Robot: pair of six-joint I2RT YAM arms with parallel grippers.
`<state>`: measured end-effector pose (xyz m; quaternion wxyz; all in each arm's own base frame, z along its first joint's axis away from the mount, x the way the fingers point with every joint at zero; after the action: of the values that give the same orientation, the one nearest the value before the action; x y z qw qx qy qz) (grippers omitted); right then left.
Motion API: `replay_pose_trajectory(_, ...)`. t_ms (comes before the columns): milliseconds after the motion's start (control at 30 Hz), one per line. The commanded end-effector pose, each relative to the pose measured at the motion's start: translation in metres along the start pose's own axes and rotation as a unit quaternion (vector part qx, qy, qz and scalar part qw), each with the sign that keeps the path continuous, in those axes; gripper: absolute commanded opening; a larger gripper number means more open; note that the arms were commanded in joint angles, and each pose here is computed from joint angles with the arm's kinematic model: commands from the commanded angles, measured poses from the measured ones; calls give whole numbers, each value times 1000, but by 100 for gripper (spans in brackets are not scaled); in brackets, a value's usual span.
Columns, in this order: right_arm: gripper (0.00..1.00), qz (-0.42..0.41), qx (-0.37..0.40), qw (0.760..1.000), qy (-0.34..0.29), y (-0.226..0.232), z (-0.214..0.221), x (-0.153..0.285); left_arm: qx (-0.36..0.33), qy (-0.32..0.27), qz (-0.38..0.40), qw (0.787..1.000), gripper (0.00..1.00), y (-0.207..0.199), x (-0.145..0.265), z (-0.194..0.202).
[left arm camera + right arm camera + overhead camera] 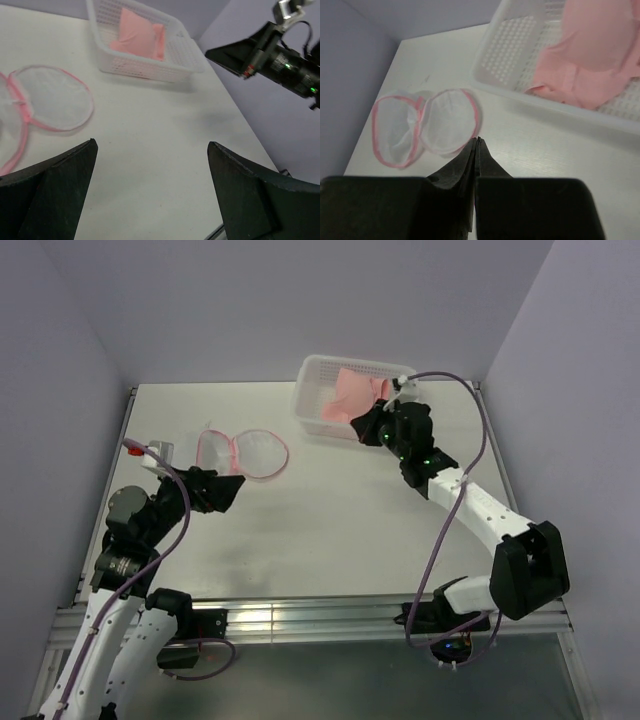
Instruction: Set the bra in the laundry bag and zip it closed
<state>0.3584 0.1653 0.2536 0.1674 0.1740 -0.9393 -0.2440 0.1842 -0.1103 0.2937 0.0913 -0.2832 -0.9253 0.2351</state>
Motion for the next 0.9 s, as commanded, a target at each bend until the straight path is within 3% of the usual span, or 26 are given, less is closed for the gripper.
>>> replay_pose_trajectory(0,0,-78,30,996,-1,59,3,-5,18,-19,-97,995,99,22,-6,-11)
replay_pose_trajectory(67,0,-126,22,992,16,83,22,-13,46,-13,-135,990,99,34,-12,-7)
replay_pose_trajectory(200,0,-132,20,989,57,105,56,-29,92,-50,-264,959,99,70,-12,-5)
replay_pose_trajectory(400,0,-135,5,986,95,113,110,-34,102,-76,-424,897,79,124,-8,14)
replay_pose_trajectory(433,0,-142,3,984,106,117,117,-34,95,-83,-453,882,79,136,-8,16)
replay_pose_trajectory(533,2,-148,0,981,122,127,137,-35,80,-78,-483,868,77,155,-19,21)
replay_pose_trajectory(600,12,-136,-1,985,111,125,143,-35,68,-79,-484,869,76,161,-31,16)
replay_pose_trajectory(667,22,-122,3,985,118,124,153,-37,69,-43,-496,864,75,176,-43,27)
replay_pose_trajectory(700,34,-91,5,990,112,117,157,-45,59,-48,-492,867,72,179,-51,22)
replay_pose_trajectory(867,50,-64,-7,993,99,104,166,-46,55,12,-509,859,59,213,-74,43)
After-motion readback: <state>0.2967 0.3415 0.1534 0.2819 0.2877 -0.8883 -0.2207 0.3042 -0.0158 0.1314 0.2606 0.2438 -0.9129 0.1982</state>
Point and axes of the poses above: each gripper's point midway between its finger pads, its own x axis back along the fingers, its own y axis along the line the jaws close on, z = x × y, the point moved 5 cm from there along x, back along the fingers, and after that the axes turned 1 degree about -x, right-handed, at the moved point
